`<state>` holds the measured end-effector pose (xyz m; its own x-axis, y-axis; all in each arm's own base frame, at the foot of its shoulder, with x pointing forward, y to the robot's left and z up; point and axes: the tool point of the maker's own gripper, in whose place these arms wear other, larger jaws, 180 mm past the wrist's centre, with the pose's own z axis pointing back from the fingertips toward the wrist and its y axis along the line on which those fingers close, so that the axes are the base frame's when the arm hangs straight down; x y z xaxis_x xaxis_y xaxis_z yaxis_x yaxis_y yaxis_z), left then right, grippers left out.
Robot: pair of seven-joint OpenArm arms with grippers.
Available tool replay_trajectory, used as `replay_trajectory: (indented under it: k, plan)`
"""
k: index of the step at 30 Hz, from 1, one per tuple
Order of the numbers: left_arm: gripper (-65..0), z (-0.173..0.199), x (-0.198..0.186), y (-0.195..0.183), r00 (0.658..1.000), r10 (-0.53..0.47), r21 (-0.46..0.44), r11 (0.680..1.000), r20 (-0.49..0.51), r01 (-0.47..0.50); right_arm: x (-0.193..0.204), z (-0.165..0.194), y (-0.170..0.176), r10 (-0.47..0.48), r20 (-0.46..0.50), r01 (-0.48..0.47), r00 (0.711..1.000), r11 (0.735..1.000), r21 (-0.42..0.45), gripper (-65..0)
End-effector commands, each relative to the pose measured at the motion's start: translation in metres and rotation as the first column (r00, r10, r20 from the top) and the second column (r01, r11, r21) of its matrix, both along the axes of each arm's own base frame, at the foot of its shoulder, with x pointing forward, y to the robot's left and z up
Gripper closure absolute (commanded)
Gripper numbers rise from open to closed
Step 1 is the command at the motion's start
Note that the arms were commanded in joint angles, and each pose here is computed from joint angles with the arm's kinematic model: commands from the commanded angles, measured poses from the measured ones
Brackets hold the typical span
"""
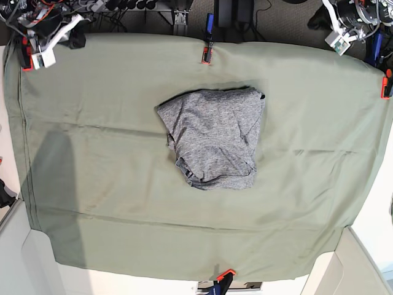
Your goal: Fold the T-shirt properly
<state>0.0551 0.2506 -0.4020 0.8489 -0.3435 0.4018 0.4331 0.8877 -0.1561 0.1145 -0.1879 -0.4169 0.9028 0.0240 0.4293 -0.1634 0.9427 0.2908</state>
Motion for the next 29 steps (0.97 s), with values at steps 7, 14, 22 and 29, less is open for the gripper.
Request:
replay_trajectory:
  k: [7, 14, 22, 29]
  plan:
    - [-1.1, -0.046, -0.071, 0.017, 0.972, 0.142, 0.019, 0.990, -0.187, -0.140, -0.089, -0.028, -0.009, -0.044, -0.194, 0.044, 0.980, 0.999, -0.003, 0.0]
    - [-1.1, -0.127, -0.105, 0.024, 0.957, 0.102, 0.149, 0.987, -0.272, -0.063, -0.148, -0.080, -0.025, -0.142, -0.398, 0.148, 0.906, 0.989, -0.017, 0.0]
    - [-1.0, -0.215, -0.105, 0.025, 0.880, 0.037, 0.268, 0.958, -0.474, 0.104, -0.196, -0.139, -0.012, -0.069, -0.697, 0.033, 0.714, 0.997, -0.066, 0.0]
    - [-1.0, -0.233, -0.095, -0.029, 0.821, -0.052, 0.181, 0.965, -0.568, 0.187, -0.164, -0.165, 0.008, 0.019, -0.741, -0.056, 0.671, 0.998, -0.024, 0.0]
